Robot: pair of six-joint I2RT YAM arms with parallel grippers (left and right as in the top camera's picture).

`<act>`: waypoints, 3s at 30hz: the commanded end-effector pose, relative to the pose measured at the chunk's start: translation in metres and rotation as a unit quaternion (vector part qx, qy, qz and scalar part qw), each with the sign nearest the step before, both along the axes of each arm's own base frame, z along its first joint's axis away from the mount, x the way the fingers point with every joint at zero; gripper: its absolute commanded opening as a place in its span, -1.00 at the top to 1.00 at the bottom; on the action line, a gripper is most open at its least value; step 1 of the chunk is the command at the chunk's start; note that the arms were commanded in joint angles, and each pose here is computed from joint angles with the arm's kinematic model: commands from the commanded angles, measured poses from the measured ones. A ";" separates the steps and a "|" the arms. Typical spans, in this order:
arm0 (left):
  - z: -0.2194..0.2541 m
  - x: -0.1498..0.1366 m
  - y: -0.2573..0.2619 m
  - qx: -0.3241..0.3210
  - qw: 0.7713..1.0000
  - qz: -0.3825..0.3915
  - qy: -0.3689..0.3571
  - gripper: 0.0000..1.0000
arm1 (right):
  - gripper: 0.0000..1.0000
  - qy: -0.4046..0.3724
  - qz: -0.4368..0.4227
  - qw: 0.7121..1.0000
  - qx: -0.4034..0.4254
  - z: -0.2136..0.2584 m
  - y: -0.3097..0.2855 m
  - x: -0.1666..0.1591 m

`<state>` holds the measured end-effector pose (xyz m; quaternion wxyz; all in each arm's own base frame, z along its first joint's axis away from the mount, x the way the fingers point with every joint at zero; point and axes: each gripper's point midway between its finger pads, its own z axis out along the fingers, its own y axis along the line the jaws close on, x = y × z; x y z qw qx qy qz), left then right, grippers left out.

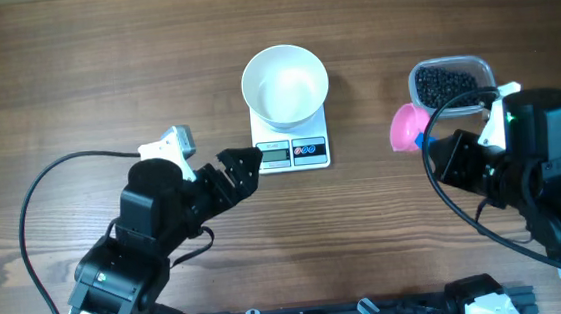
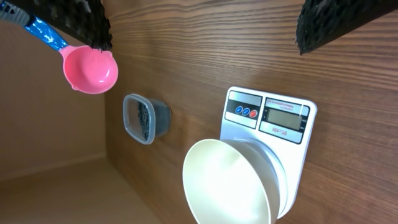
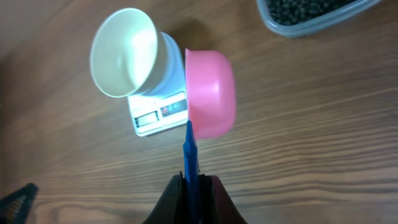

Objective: Scoop item into bowl and weigh 150g on scale

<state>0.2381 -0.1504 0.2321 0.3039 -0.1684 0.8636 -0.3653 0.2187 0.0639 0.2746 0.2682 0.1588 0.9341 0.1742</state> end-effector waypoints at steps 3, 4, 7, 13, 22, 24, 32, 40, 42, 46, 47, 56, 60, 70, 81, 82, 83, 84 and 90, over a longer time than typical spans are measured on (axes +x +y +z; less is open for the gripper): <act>0.001 0.002 0.002 0.016 1.000 -0.001 -0.013 -1.00 | 0.91 -0.017 0.005 0.998 -0.066 0.002 -0.017 0.008; 0.001 0.002 0.002 0.031 0.999 -0.013 -0.024 -1.00 | 0.91 -0.015 -0.001 0.997 -0.073 0.000 -0.020 0.010; -0.005 0.005 0.003 0.072 0.996 -0.038 -0.042 -1.00 | 0.91 -0.001 -0.006 0.996 -0.085 -0.006 -0.023 0.015; -0.008 0.014 0.002 0.130 0.989 -0.063 0.003 -0.99 | 0.91 -0.018 0.004 0.995 -0.094 -0.004 -0.021 0.030; -0.022 0.020 0.013 0.243 0.956 -0.096 0.130 -1.00 | 0.92 -0.023 0.007 0.994 -0.108 -0.004 -0.024 0.033; -0.029 0.022 0.014 0.249 0.953 -0.096 0.141 -1.00 | 0.91 -0.025 0.006 0.994 -0.107 -0.003 -0.024 0.033; -0.027 0.040 0.035 0.303 0.945 -0.045 0.116 -1.00 | 0.91 -0.081 0.004 0.992 -0.101 0.014 -0.020 0.055; -0.041 0.028 0.037 0.312 0.936 -0.058 0.152 -1.00 | 0.91 -0.102 0.020 0.988 -0.114 0.014 -0.015 0.085; -0.041 0.028 0.037 0.312 0.936 -0.058 0.151 -1.00 | 0.91 -0.091 0.020 0.989 -0.115 0.008 -0.015 0.086; -0.039 0.027 0.022 0.292 0.941 -0.101 0.138 -1.00 | 0.91 -0.093 -0.005 0.992 -0.086 0.014 -0.014 0.081; -0.039 0.025 0.017 0.293 0.938 -0.135 0.127 -1.00 | 0.91 -0.103 -0.015 0.992 -0.075 0.022 -0.014 0.078; -0.090 -0.002 0.015 0.292 0.919 -0.196 0.177 -1.00 | 0.91 -0.314 -0.060 0.947 -0.033 0.130 -0.021 0.078; -0.123 -0.016 0.007 0.270 0.918 -0.217 0.194 -1.00 | 0.91 -0.316 -0.092 0.943 -0.047 0.131 -0.033 0.081; -0.113 0.023 -0.013 0.304 0.945 -0.035 0.117 -1.00 | 0.91 -0.303 -0.131 0.939 -0.097 0.125 -0.055 0.092; -0.162 0.049 -0.026 0.333 0.933 -0.023 0.135 -1.00 | 0.91 -0.304 -0.171 0.928 -0.133 0.131 -0.091 0.088; -0.167 0.051 -0.028 0.335 0.932 -0.024 0.137 -1.00 | 0.91 -0.304 -0.170 0.928 -0.134 0.130 -0.091 0.088; -0.171 0.053 -0.029 0.335 0.932 -0.024 0.137 -1.00 | 0.91 -0.302 -0.170 0.928 -0.135 0.129 -0.091 0.088; -0.175 0.057 -0.033 0.333 0.933 -0.023 0.135 -1.00 | 0.92 -0.297 -0.169 0.930 -0.136 0.127 -0.091 0.088; -0.185 0.071 -0.044 0.351 0.929 -0.064 0.099 -1.00 | 0.92 -0.278 -0.167 0.936 -0.139 0.117 -0.091 0.087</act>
